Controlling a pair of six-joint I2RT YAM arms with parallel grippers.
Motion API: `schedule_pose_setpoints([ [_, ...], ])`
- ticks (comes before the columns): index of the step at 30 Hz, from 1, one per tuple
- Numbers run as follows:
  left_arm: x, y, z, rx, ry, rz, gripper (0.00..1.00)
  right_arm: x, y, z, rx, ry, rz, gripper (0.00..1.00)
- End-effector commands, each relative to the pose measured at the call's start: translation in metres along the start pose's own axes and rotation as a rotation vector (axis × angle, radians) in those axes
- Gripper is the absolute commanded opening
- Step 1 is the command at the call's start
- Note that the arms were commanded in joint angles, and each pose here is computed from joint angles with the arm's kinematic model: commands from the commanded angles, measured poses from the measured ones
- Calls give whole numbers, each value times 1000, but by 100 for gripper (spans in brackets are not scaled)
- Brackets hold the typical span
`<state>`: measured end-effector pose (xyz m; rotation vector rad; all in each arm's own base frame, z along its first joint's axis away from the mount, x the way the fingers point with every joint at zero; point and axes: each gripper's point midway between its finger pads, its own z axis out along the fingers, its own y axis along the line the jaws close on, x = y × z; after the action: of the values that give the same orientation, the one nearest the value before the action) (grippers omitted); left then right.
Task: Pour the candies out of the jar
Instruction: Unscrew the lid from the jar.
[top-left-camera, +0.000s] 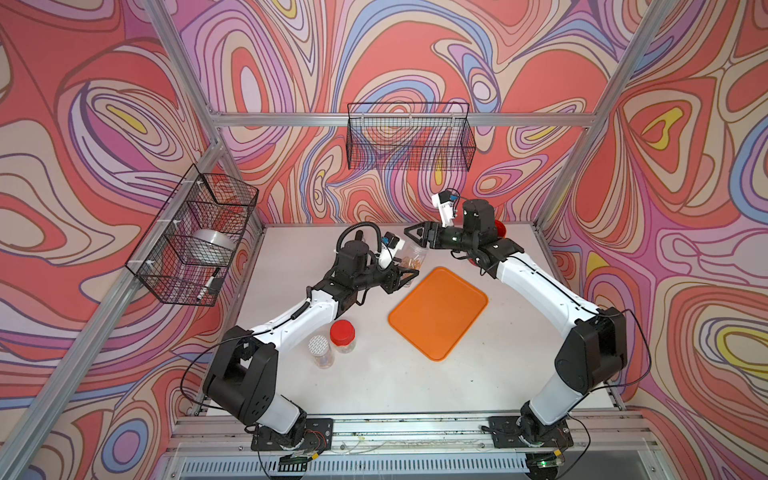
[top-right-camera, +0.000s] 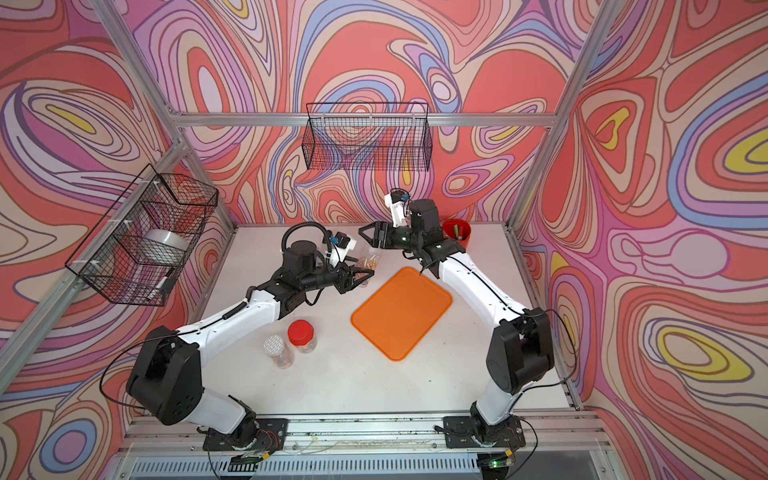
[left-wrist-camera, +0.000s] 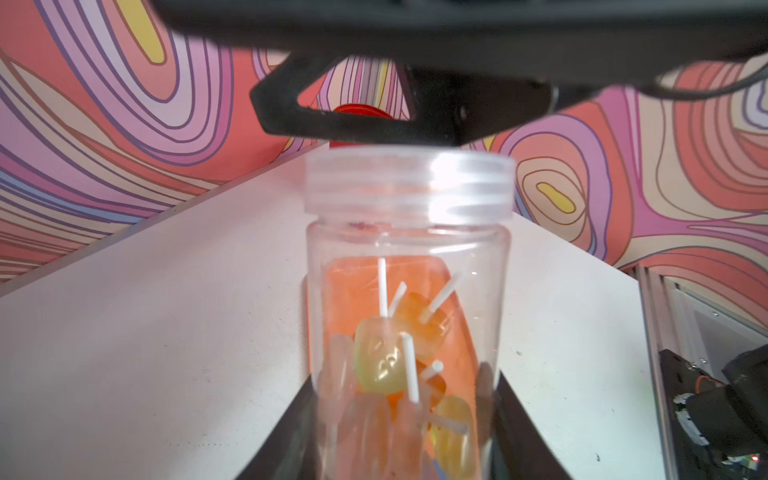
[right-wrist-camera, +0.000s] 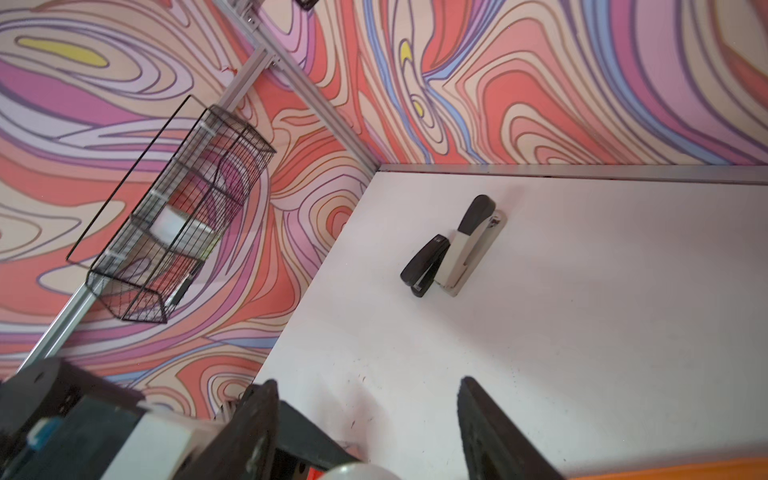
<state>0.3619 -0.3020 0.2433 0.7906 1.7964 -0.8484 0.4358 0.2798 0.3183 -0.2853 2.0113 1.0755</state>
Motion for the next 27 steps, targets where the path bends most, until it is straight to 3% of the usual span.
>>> schedule_pose_setpoints([
  [1, -24, -1, -8, -69, -49, 86, 0, -6, -14, -5, 118, -33, 48, 73],
  [5, -27, 4, -9, -115, -55, 90, 0, 1, -18, -4, 184, -16, 42, 73],
  [15, -22, 14, -7, -189, -33, 97, 0, 25, -3, 2, 177, 28, 55, 71],
  [21, -22, 15, -7, -197, -30, 94, 0, 27, 0, 7, 161, 36, 59, 62],
  [27, -22, 15, -6, -195, -34, 84, 0, 29, 1, 10, 144, 43, 58, 41],
])
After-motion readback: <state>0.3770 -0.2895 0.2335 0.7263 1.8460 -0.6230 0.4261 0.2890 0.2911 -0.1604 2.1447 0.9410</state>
